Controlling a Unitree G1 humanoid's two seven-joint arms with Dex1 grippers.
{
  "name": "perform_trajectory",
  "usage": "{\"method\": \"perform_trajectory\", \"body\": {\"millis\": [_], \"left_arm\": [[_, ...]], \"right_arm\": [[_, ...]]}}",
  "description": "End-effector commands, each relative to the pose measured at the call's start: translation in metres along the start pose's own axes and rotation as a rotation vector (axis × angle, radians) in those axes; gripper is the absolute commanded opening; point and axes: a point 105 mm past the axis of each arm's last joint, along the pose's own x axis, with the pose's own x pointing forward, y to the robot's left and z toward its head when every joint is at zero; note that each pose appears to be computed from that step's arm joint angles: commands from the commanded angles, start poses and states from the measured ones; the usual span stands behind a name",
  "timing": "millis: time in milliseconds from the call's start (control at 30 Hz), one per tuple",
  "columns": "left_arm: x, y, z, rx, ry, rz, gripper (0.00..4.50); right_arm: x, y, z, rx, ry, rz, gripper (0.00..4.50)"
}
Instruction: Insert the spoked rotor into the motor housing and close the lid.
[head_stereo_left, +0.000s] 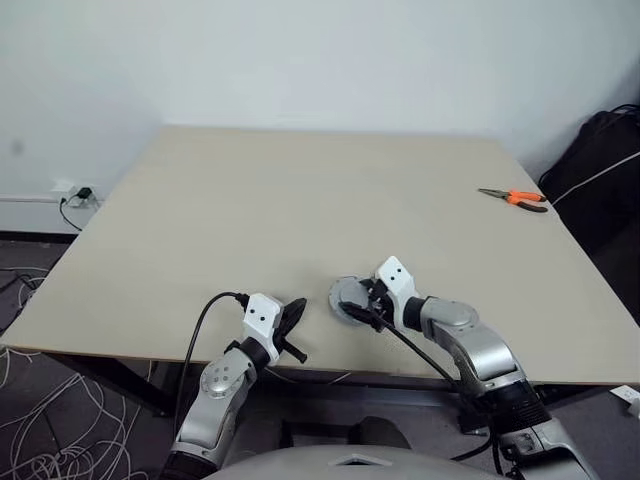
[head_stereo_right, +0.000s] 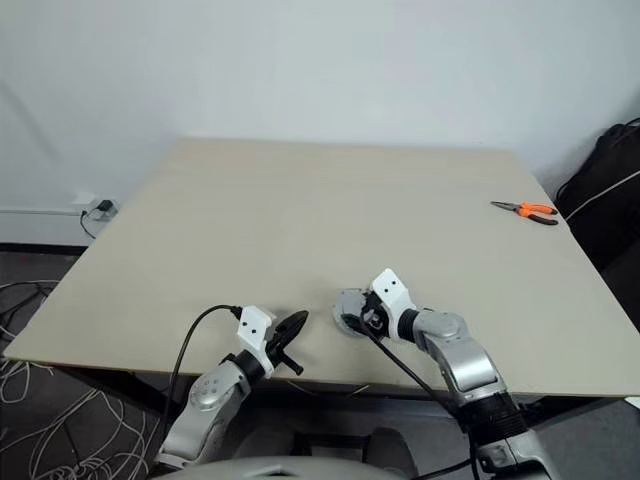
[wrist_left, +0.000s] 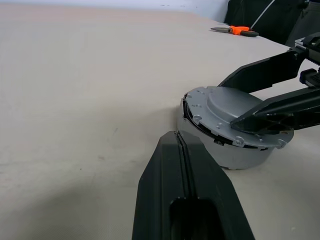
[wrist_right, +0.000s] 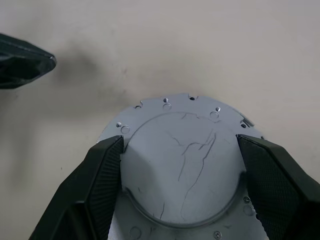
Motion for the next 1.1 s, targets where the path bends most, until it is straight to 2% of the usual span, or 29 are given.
{"method": "perform_trajectory", "body": {"millis": [33, 833, 1100], "left_arm": [[0.003, -0.002, 0.02, 0.027, -0.072, -0.01, 0.0], [0.004, -0.006, 0.018, 0.017, -0.069, -0.025, 0.0], [0.004, -0.006, 0.018, 0.017, -0.068, -0.031, 0.0]], "right_arm": [[-0.005, -0.004, 0.022, -0.017, -0.093, -0.043, 3.27], [0.01, -0.003, 0.005, -0.071, 0.042, -0.136, 3.27], [0.011, -0.001, 0.001, -0.092, 0.084, -0.11, 3.27]]}}
